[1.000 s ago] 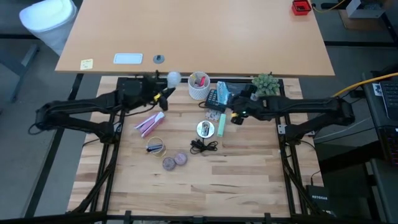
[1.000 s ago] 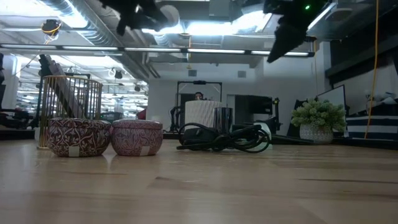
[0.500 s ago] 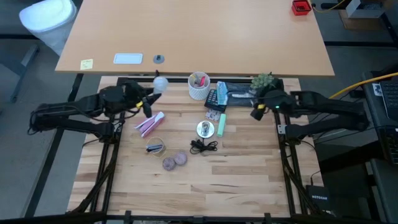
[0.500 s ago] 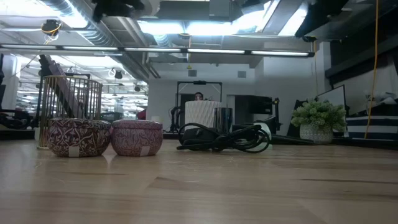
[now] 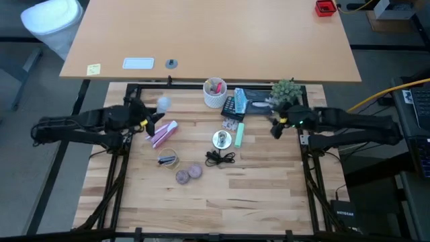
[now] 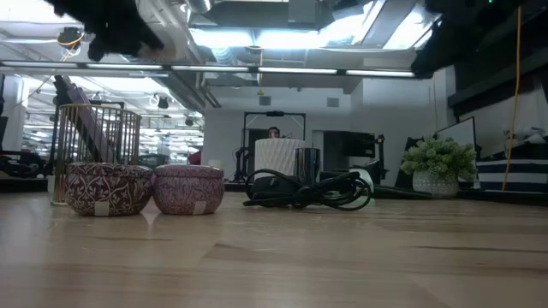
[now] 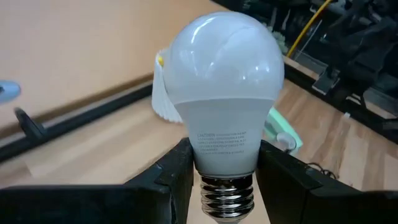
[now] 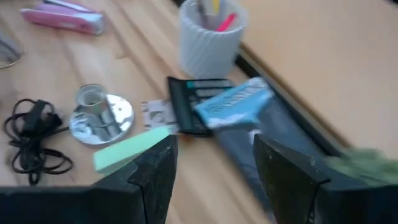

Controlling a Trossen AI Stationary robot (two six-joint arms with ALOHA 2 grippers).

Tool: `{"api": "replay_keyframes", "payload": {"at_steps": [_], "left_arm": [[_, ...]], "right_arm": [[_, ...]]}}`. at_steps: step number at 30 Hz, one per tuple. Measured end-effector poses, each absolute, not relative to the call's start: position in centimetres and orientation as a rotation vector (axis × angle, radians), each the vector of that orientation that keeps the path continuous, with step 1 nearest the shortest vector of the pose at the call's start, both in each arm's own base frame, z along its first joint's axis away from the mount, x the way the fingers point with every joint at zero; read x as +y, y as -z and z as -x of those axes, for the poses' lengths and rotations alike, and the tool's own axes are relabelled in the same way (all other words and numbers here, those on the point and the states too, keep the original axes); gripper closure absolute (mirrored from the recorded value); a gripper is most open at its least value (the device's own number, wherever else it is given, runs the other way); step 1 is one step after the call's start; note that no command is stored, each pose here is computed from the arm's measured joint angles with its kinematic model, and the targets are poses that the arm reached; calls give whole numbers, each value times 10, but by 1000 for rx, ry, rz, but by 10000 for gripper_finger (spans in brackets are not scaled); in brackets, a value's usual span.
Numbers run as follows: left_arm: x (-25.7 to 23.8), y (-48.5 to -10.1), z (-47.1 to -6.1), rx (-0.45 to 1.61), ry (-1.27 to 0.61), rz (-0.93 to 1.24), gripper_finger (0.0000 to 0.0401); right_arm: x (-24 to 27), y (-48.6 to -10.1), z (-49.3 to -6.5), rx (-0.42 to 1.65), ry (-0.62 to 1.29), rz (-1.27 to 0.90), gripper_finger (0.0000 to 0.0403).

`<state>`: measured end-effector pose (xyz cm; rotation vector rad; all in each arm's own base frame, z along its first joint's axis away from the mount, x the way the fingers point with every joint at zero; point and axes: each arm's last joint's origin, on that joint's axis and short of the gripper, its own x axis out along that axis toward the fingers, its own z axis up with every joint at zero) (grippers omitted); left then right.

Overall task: Screw lightbulb
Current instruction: Insert the white lightbulb into the silver lamp

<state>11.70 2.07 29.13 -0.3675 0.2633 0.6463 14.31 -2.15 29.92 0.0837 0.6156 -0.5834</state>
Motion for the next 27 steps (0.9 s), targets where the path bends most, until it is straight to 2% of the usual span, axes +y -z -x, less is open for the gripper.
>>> {"api": "replay_keyframes", "payload": {"at_steps": [7,10,14,27], "left_arm": [[16,-241,-140,168,-585,419,260],[13,-224,-150,80,-540,424,260],[8,-208,-159,-15,-483,452,260],[-9,-186,-201,-125,-377,351,260]], "right_arm": [[-19,-244,-179,400,411,-169,187],[-19,-233,-191,247,363,-193,187],[-20,-224,-202,160,355,-203,187],[-22,-203,-235,101,348,-210,187]]}}
